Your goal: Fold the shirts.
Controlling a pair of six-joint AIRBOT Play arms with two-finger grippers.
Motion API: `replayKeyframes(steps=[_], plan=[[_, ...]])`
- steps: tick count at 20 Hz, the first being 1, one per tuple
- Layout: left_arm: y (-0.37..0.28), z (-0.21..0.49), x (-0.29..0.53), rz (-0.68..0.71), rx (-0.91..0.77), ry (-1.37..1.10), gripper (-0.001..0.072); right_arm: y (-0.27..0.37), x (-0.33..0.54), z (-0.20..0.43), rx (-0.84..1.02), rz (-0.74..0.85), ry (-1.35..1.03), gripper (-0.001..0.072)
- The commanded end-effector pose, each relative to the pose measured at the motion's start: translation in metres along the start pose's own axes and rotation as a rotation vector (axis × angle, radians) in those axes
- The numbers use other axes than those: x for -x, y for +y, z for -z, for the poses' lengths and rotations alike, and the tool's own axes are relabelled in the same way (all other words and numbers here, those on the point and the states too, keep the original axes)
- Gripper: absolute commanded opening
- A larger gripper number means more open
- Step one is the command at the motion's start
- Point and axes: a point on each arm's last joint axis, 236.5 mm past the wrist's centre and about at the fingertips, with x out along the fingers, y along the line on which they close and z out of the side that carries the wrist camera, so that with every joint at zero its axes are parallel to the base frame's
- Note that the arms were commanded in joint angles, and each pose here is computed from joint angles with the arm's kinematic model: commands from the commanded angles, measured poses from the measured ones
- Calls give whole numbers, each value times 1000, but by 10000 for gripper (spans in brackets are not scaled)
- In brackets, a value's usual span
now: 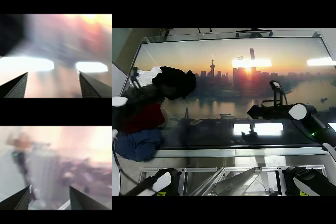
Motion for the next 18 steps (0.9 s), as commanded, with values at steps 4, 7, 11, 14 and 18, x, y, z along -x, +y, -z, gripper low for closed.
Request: replayKeyframes(steps=[4,7,11,14,18], plan=[[108,-47,-69,-128,-29,37,712,-62,18,-40,-104,105,-120,525],[110,-41,-120,-95,-55,88,712,-70,16,-50,-118,116,-152,524],[96,-14,-175,-17,-83,193,709,-80,4,-49,-135,131,-138,523],[81,3,-184,69,-39,300,6,-84,-3,-46,-144,138,-118,516],[28,-23,-155,187,-52,358,1,-85,-3,-43,-147,138,-107,237]])
